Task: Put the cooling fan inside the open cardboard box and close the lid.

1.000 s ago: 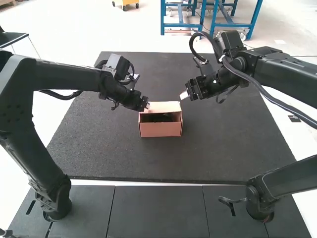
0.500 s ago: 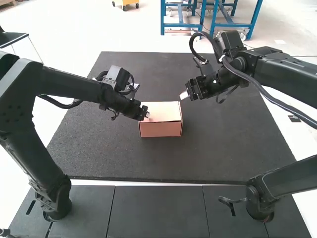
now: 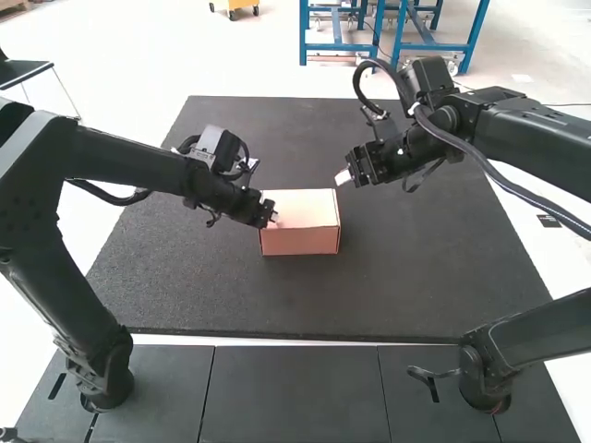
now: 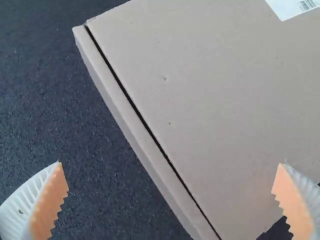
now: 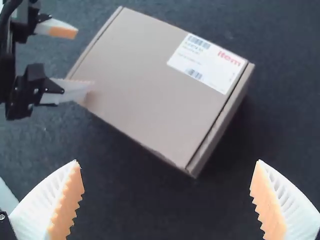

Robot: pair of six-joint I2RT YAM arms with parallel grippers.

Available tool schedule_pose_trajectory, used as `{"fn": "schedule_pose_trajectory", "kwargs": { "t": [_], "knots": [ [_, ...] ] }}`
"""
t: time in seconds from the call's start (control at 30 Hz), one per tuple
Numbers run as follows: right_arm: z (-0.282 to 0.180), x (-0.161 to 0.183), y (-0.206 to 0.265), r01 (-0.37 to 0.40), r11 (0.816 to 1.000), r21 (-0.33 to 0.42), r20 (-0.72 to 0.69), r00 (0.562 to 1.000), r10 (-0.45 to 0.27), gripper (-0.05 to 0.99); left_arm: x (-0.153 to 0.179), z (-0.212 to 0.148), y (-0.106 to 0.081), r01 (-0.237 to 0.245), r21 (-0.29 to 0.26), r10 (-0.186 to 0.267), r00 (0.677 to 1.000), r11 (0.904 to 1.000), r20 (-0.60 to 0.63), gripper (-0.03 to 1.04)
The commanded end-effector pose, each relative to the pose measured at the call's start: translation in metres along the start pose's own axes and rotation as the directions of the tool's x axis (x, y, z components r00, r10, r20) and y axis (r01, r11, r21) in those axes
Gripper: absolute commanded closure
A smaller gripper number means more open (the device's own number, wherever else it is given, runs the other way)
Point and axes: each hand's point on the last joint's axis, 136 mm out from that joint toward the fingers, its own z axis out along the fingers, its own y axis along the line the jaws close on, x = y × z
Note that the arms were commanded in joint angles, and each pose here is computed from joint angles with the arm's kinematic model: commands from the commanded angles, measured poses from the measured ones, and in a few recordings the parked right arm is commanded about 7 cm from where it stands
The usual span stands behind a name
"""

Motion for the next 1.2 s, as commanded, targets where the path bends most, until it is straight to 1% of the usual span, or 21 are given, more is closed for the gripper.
{"fn": "schedule_pose_trajectory", "kwargs": {
  "t": [0.0,0.07,0.13,0.27,0.37,0.4,0.47,0.53,0.57,0.6,0.63,0.67,0.73,0.83,0.87,0.9,0.93,1.07,1.1,1.17],
  "knots": [
    [0.002,-0.002,-0.004,-0.018,1.0,0.019,0.012,1.0,0.018,0.18,-0.05,-0.037,-0.002,0.004,0.002,-0.004,0.985,1.0,0.17,0.04],
    [0.002,-0.004,-0.004,-0.02,1.0,0.024,0.023,1.0,0.019,0.18,-0.064,-0.054,-0.001,0.01,-0.002,-0.009,0.973,0.9999,0.231,0.04],
    [0.001,-0.01,-0.005,-0.023,0.999,0.027,0.049,0.999,0.022,0.18,-0.071,-0.068,0.0,0.011,-0.007,-0.009,0.964,0.9999,0.264,0.05],
    [0.0,-0.016,-0.011,-0.032,0.998,0.06,0.072,0.997,0.028,0.18,-0.076,-0.093,0.002,0.005,-0.018,0.001,0.949,0.9998,0.316,0.04],
    [-0.001,-0.021,-0.022,-0.058,0.993,0.107,0.103,0.994,0.046,0.17,-0.078,-0.111,0.005,-0.011,-0.034,0.023,0.927,0.9994,0.374,0.04],
    [-0.002,-0.022,-0.025,-0.062,0.991,0.119,0.109,0.993,0.049,0.17,-0.077,-0.116,0.006,-0.009,-0.039,0.023,0.919,0.9992,0.394,0.04],
    [-0.004,-0.024,-0.038,-0.078,0.983,0.164,0.133,0.989,0.057,0.14,-0.077,-0.127,0.011,0.0,-0.049,0.022,0.892,0.9988,0.452,0.04],
    [-0.007,-0.026,-0.052,-0.1,0.975,0.201,0.165,0.984,0.067,0.12,-0.076,-0.14,0.015,0.01,-0.062,0.023,0.859,0.998,0.512,0.04],
    [-0.009,-0.022,-0.061,-0.116,0.966,0.23,0.172,0.982,0.077,0.09,-0.074,-0.147,0.017,0.019,-0.063,0.018,0.842,0.9978,0.539,0.04],
    [-0.012,-0.022,-0.07,-0.131,0.957,0.258,0.189,0.978,0.083,0.07,-0.073,-0.154,0.019,0.021,-0.071,0.023,0.824,0.9973,0.565,0.04],
    [-0.016,-0.018,-0.084,-0.16,0.938,0.307,0.206,0.974,0.099,0.04,-0.071,-0.162,0.02,0.019,-0.082,0.034,0.804,0.9965,0.594,0.04],
    [-0.022,-0.017,-0.095,-0.201,0.92,0.337,0.238,0.963,0.123,0.03,-0.07,-0.171,0.022,0.011,-0.096,0.051,0.784,0.9954,0.619,0.04],
    [-0.033,-0.02,-0.108,-0.272,0.898,0.347,0.323,0.933,0.158,0.03,-0.064,-0.184,0.021,-0.015,-0.115,0.087,0.753,0.9933,0.652,0.04],
    [-0.052,-0.021,-0.124,-0.307,0.877,0.369,0.435,0.891,0.129,0.03,-0.053,-0.194,0.025,-0.003,-0.132,0.094,0.719,0.9912,0.689,0.05],
    [-0.056,-0.019,-0.128,-0.316,0.871,0.376,0.463,0.878,0.119,0.03,-0.05,-0.198,0.027,0.007,-0.138,0.093,0.705,0.9904,0.703,0.05],
    [-0.059,-0.017,-0.129,-0.318,0.869,0.379,0.484,0.868,0.107,0.03,-0.046,-0.199,0.03,0.015,-0.144,0.093,0.694,0.9894,0.714,0.05],
    [-0.06,-0.012,-0.131,-0.321,0.867,0.381,0.495,0.863,0.102,0.03,-0.042,-0.202,0.033,0.025,-0.154,0.096,0.684,0.9877,0.723,0.05],
    [-0.059,0.012,-0.135,-0.33,0.86,0.389,0.523,0.848,0.088,0.05,-0.032,-0.215,0.046,0.065,-0.192,0.11,0.627,0.9792,0.772,0.05],
    [-0.06,0.016,-0.134,-0.332,0.861,0.385,0.537,0.839,0.084,0.05,-0.029,-0.216,0.05,0.076,-0.203,0.113,0.62,0.9763,0.777,0.05],
    [-0.06,0.026,-0.136,-0.337,0.857,0.39,0.558,0.827,0.071,0.05,-0.022,-0.217,0.056,0.098,-0.216,0.113,0.611,0.9714,0.784,0.05]
  ]
}}
